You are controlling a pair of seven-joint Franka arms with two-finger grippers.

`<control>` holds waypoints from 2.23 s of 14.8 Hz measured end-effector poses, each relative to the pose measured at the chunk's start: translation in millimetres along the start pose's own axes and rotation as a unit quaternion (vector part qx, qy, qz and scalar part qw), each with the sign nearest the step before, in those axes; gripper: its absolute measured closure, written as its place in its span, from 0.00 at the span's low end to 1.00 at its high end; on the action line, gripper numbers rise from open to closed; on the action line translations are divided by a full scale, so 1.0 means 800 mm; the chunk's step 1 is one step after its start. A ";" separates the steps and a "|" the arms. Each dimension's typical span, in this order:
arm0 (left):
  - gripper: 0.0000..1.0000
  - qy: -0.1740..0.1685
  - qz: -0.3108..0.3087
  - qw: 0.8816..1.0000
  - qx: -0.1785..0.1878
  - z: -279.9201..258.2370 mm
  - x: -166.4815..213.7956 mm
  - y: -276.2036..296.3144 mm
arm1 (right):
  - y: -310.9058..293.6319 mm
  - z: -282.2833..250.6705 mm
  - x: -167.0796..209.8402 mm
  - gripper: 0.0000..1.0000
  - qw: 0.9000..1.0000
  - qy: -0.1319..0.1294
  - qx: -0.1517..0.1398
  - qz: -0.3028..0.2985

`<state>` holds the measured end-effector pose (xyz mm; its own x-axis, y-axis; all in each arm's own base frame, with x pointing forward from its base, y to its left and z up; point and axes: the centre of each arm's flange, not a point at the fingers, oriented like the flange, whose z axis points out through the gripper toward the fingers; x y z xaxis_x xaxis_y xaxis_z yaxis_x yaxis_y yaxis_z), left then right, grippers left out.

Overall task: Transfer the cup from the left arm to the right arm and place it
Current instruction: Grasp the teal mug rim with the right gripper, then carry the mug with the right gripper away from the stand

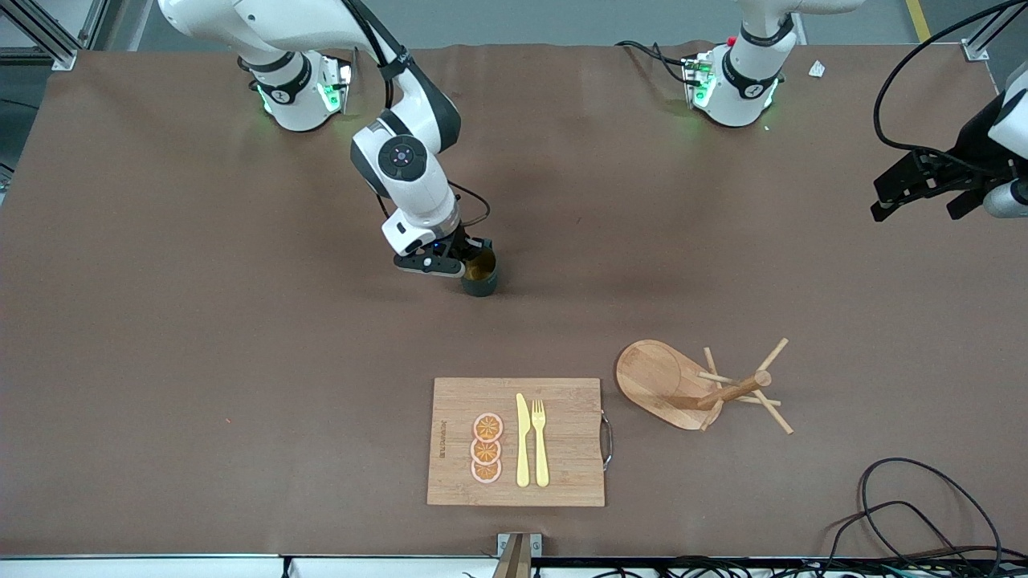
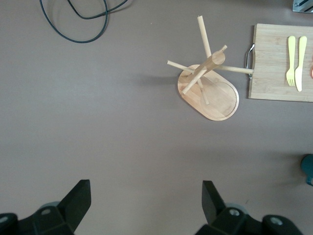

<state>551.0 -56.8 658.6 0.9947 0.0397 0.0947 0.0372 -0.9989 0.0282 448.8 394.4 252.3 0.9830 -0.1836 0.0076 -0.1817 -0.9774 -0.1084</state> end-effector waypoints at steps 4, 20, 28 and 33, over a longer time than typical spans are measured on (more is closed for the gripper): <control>0.00 0.000 0.001 1.000 0.000 0.000 0.000 0.003 | -0.001 -0.003 0.003 0.96 1.000 0.003 -0.002 -0.002; 0.00 0.004 0.003 1.000 -0.001 -0.002 0.000 0.008 | 0.185 -0.069 0.083 0.96 0.878 -0.022 -0.136 -0.458; 0.00 0.005 0.002 1.000 -0.001 0.001 0.002 0.011 | 0.399 -0.089 0.140 0.96 0.735 -0.045 -0.120 -0.666; 0.00 0.005 0.002 1.000 -0.002 0.001 0.002 0.011 | 0.474 -0.076 0.137 0.96 0.673 -0.066 -0.061 -0.734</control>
<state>552.7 -65.9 658.5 0.9938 0.0352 0.1054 0.0322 -0.9990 0.0307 486.2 -2.5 272.4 0.0973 0.9926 -0.0720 0.9952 -0.0975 0.0015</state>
